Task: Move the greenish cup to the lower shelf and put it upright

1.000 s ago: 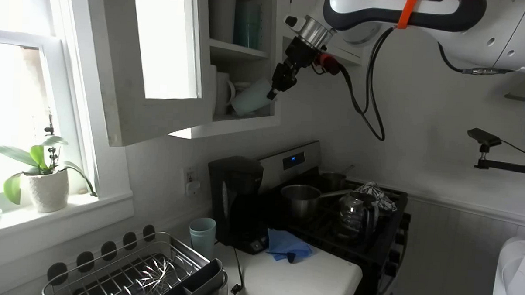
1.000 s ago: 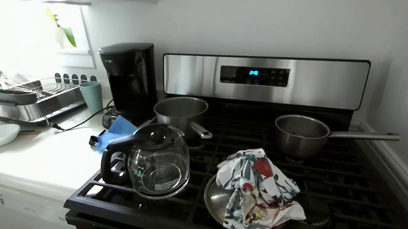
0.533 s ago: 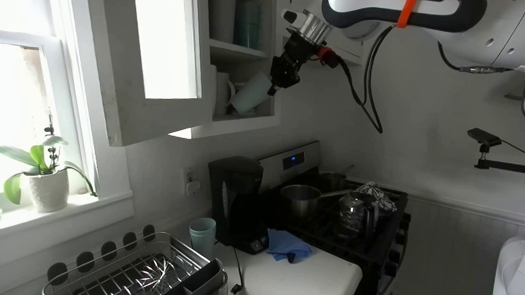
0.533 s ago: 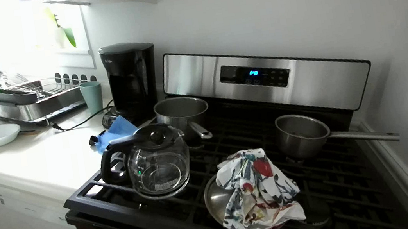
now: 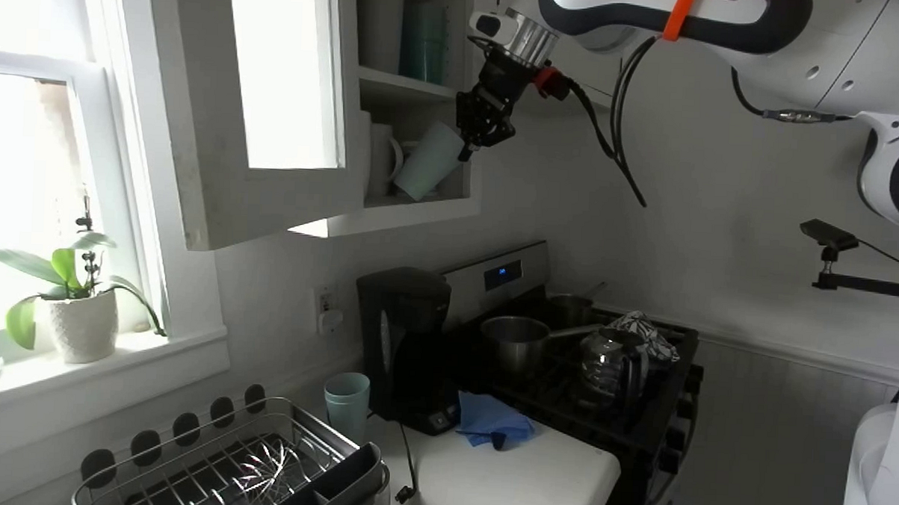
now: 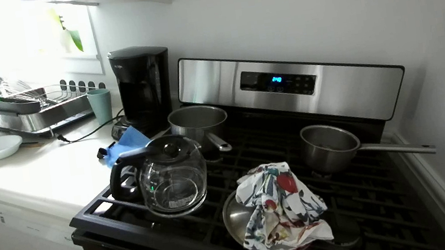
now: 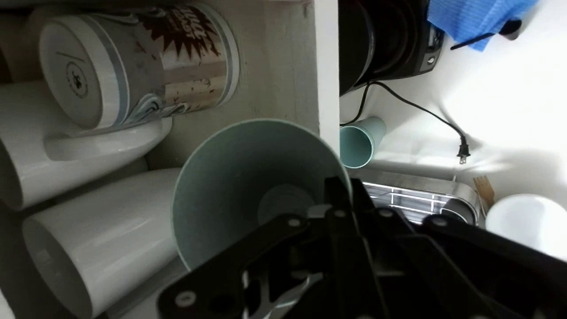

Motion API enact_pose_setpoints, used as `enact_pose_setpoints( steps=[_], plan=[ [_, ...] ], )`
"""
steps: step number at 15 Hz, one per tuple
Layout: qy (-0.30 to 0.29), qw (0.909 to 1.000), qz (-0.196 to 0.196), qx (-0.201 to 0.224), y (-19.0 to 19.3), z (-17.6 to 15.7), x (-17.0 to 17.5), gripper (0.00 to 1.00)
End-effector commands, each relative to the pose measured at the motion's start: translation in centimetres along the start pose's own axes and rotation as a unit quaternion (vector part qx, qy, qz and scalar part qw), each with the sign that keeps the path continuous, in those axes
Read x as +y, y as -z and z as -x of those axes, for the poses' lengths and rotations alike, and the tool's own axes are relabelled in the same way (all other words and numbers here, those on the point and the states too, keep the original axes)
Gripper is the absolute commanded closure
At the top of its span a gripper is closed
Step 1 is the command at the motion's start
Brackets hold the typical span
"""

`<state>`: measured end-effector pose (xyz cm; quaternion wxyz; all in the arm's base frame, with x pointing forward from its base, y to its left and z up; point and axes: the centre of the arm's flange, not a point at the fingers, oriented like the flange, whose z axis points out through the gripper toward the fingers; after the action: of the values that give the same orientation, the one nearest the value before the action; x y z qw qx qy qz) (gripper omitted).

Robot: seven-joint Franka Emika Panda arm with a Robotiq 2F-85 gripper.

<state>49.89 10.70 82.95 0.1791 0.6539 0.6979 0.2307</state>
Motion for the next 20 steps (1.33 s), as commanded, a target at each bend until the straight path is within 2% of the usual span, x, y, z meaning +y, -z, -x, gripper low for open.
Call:
enact_pose_setpoints(
  steps=[1,5,12,13,14,16,18,19,20],
  plan=[
    [0.058,0.9978,-0.002,-0.03,0.7,-0.9,1.9,0.99],
    [0.106,0.9925,0.005,-0.061,1.1,-1.1,2.4,0.99],
    [0.159,0.9846,0.004,-0.072,0.5,-1.2,3.0,0.99],
    [0.162,0.9841,0.005,-0.071,0.3,-1.3,3.1,0.96],
    [0.165,0.9838,0.007,-0.07,0.1,-1.3,3.2,0.7],
    [0.166,0.9837,0.014,-0.067,-0.2,-1.5,3.5,0.62],
    [0.165,0.9839,0.023,-0.064,-0.4,-1.7,3.8,0.48],
    [0.165,0.9839,0.027,-0.063,-0.5,-1.7,4.0,0.52],
    [0.164,0.984,0.031,-0.061,-0.6,-1.8,4.1,0.86]
  ],
)
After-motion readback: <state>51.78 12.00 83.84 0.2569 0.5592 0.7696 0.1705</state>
